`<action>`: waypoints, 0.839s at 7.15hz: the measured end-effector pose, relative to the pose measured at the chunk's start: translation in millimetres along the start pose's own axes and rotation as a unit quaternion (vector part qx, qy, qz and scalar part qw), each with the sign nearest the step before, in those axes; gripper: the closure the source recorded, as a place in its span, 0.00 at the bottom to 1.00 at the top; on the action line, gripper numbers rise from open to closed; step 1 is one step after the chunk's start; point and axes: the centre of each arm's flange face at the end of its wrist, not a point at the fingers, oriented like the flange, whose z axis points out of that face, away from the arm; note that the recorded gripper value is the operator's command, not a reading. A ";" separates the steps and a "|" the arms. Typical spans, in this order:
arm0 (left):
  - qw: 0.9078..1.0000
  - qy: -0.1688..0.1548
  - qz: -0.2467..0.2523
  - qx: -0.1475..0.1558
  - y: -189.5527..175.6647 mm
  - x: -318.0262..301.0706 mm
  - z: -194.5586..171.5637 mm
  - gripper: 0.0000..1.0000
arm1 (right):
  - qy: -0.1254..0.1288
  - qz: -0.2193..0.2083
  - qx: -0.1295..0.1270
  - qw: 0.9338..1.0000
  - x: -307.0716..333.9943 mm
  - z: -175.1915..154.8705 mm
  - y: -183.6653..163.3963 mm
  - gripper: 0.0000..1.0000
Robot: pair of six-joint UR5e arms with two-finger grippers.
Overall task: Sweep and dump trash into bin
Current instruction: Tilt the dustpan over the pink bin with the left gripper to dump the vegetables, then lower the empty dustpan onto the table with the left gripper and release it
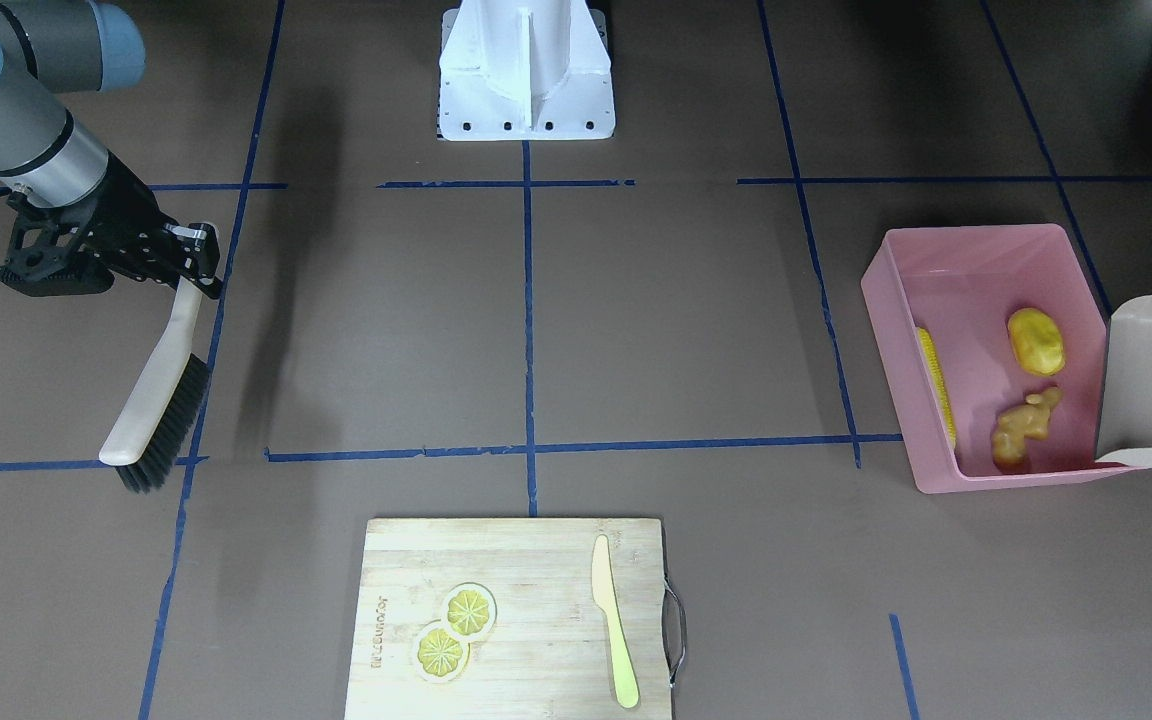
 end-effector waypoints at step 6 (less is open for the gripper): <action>0.959 0.004 -0.222 0.174 -145.7 -106.5 -115.7 0.92 | 0.006 0.012 0.012 1.000 34.3 -21.9 -1.2 0.99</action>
